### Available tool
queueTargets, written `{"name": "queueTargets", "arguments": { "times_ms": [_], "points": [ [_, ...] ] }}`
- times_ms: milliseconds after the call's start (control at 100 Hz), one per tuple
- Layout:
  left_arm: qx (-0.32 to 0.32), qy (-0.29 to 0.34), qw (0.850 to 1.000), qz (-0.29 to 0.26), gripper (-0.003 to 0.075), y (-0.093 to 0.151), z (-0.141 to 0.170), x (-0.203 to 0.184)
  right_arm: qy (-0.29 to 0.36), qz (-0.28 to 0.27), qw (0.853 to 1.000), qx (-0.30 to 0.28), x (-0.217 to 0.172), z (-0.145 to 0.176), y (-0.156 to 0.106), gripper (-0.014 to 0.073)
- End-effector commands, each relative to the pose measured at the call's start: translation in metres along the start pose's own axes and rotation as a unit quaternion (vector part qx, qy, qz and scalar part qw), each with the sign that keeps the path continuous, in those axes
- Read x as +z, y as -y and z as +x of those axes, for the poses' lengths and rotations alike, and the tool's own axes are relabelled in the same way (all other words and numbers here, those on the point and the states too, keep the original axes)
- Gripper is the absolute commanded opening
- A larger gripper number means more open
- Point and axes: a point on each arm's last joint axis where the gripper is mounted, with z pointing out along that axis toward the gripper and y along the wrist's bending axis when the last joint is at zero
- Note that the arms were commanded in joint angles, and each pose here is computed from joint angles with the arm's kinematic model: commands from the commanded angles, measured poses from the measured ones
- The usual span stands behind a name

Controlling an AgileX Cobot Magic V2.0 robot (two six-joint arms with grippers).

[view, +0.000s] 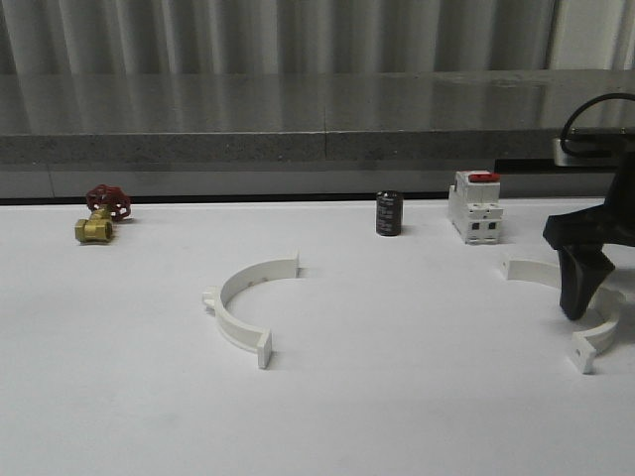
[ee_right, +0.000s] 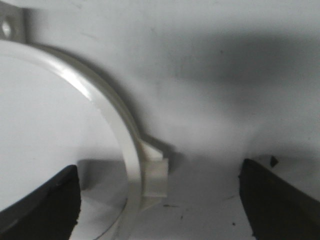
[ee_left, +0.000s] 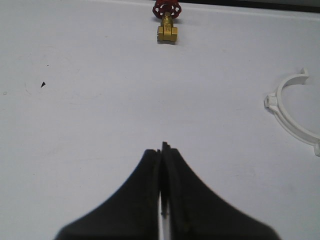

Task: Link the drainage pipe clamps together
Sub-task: 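Lower the right gripper onto the other clamp half and grasp its tab, then carry the clamp half with the right gripper toward the placed half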

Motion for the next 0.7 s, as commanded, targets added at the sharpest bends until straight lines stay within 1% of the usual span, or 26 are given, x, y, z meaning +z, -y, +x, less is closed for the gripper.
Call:
{"name": "queueTargets", "arguments": {
  "times_ms": [0,20,70,90,140,160,210,260,310,350,560,630,690],
  "points": [
    [-0.001,0.049,0.999,0.002,-0.0021,0.001,-0.014,-0.005,0.031,-0.005,0.999,0.004,-0.016,-0.009,0.0,0.0538],
    [-0.001,0.049,0.999,0.002,-0.0021,0.001,-0.014,-0.005,0.031,-0.005,0.999,0.004,-0.017,-0.009,0.0,0.0514],
    [-0.001,0.049,0.999,0.002,-0.0021,0.001,-0.014,-0.005,0.028,-0.007,1.0,0.007,-0.017,-0.008,-0.001,0.04],
    [-0.001,0.049,0.999,0.002,-0.0021,0.001,-0.014,-0.005,0.027,-0.008,1.0,0.008,-0.017,-0.008,-0.001,0.0367],
    [-0.001,0.049,0.999,0.002,-0.0021,0.001,-0.014,-0.005,0.024,-0.01,1.0,0.01,-0.017,-0.008,-0.001,0.0235],
    [-0.001,0.049,0.999,0.002,-0.0021,0.001,-0.014,-0.005,0.023,-0.011,1.0,0.011,-0.017,-0.007,-0.001,0.0202],
    [-0.001,0.049,0.999,0.002,-0.0021,0.001,-0.014,-0.005,0.02,-0.013,1.0,0.014,-0.017,-0.007,-0.002,0.0083],
    [-0.001,0.049,0.999,0.002,-0.0021,0.001,-0.014,-0.005,0.019,-0.013,1.0,0.015,-0.017,-0.007,-0.002,0.0004],
    [-0.001,0.049,0.999,0.002,-0.0021,0.001,-0.014,-0.005,0.019,-0.014,1.0,0.015,-0.017,-0.007,-0.002,-0.0048],
    [-0.001,0.049,0.999,0.002,-0.0021,0.001,-0.014,-0.005,0.019,-0.014,1.0,0.015,-0.017,-0.007,-0.002,-0.0073],
    [-0.001,0.049,0.999,0.002,-0.0021,0.001,-0.014,-0.005,0.017,-0.021,1.0,0.015,-0.027,-0.016,-0.007,-0.0066],
    [-0.001,0.049,0.999,0.002,-0.0021,0.001,-0.014,-0.005,0.022,-0.028,0.999,0.004,-0.035,-0.021,-0.017,-0.0066],
    [-0.001,0.049,0.999,0.002,-0.0021,0.001,-0.014,-0.005,0.029,-0.035,0.999,-0.006,-0.041,-0.024,-0.032,-0.0061]
  ]
}}
